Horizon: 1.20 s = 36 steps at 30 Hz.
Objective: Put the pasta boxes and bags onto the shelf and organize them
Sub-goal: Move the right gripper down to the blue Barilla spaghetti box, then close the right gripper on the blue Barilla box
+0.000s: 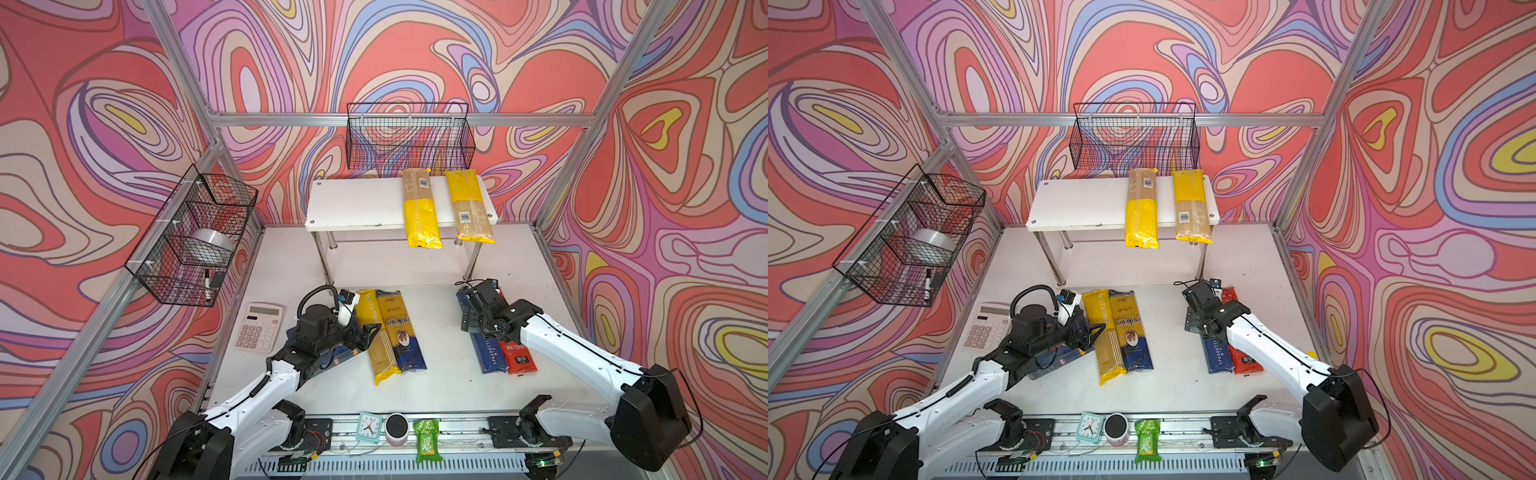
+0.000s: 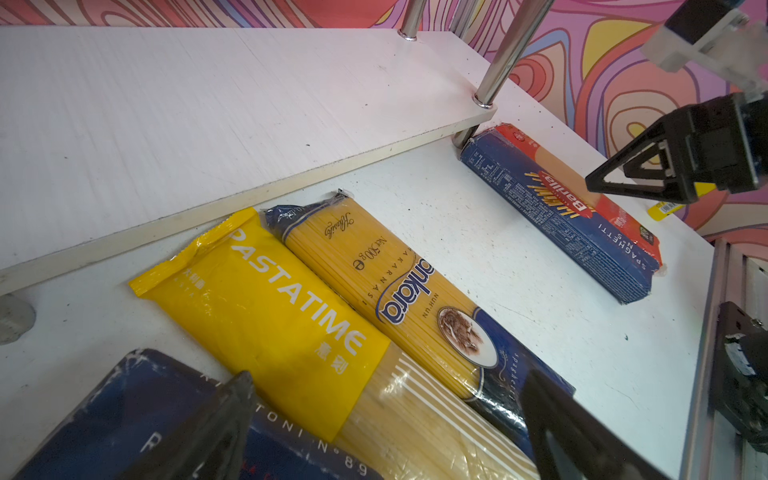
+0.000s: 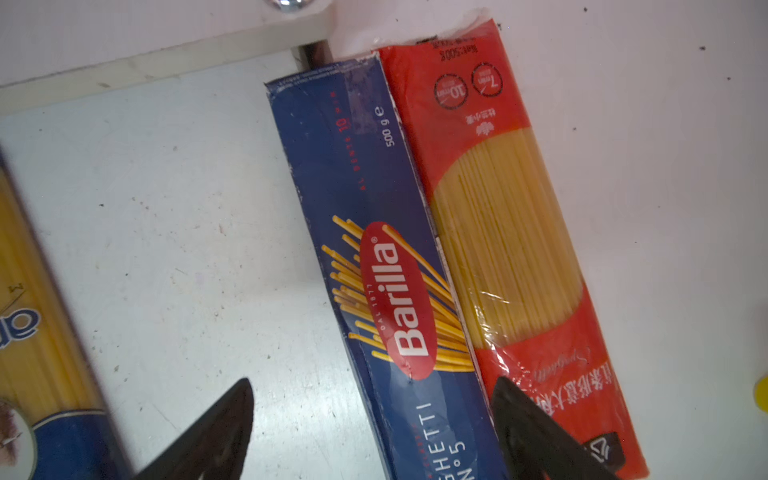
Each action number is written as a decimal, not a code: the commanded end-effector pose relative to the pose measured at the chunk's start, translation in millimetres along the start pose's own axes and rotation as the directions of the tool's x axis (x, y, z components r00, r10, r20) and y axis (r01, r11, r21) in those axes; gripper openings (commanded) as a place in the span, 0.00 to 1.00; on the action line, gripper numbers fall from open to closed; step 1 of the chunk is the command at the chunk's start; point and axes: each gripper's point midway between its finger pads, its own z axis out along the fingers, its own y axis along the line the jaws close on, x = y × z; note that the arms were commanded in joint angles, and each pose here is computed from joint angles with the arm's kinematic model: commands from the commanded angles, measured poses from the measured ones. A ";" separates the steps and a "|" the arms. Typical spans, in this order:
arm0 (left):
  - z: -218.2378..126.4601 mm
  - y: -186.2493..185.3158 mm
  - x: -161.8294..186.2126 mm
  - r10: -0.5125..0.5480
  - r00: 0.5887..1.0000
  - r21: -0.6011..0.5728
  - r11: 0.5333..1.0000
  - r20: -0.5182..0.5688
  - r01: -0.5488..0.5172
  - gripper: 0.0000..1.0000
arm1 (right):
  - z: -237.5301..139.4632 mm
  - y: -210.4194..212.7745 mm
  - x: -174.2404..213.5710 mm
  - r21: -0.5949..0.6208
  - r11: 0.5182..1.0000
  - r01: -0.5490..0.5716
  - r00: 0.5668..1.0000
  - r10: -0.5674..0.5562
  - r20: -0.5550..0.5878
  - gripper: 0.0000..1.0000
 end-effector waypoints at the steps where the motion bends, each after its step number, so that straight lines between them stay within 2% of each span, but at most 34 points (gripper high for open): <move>1: 0.9 -1.6 0.4 0.005 1.000 0.008 1.000 0.006 -0.005 1.00 | 9.4 0.5 -0.3 -0.052 0.997 -0.063 0.998 0.063 -0.004 0.93; 11: 0.9 -1.0 0.5 0.005 1.000 0.004 1.000 0.003 -0.005 1.00 | 36.0 -2.4 12.7 -0.066 0.994 -0.093 0.993 0.088 -0.075 0.96; 17: -0.6 -2.4 -0.6 0.007 1.000 0.009 1.000 0.013 -0.007 1.00 | 41.9 -10.1 13.3 -0.060 0.992 -0.109 0.992 0.104 -0.075 0.97; 22: -0.3 -2.9 -0.3 0.008 1.000 0.014 1.000 0.015 -0.008 1.00 | 43.7 -6.7 9.8 -0.111 0.986 -0.128 0.991 0.123 -0.049 0.97; 25: 1.3 -7.1 -0.8 0.009 1.000 0.041 0.999 0.014 -0.010 1.00 | 47.1 -4.1 13.2 -0.118 0.986 -0.118 0.992 0.111 -0.067 0.97; 33: 4.4 -3.1 2.4 0.002 1.000 0.024 1.000 -0.004 -0.001 1.00 | 51.7 2.1 21.4 -0.139 0.985 -0.100 0.990 0.084 -0.116 0.97; 36: 5.4 -2.1 3.3 -0.001 1.000 0.020 1.000 -0.008 0.001 1.00 | 51.1 12.2 25.4 -0.189 0.978 -0.084 0.987 0.056 -0.149 0.97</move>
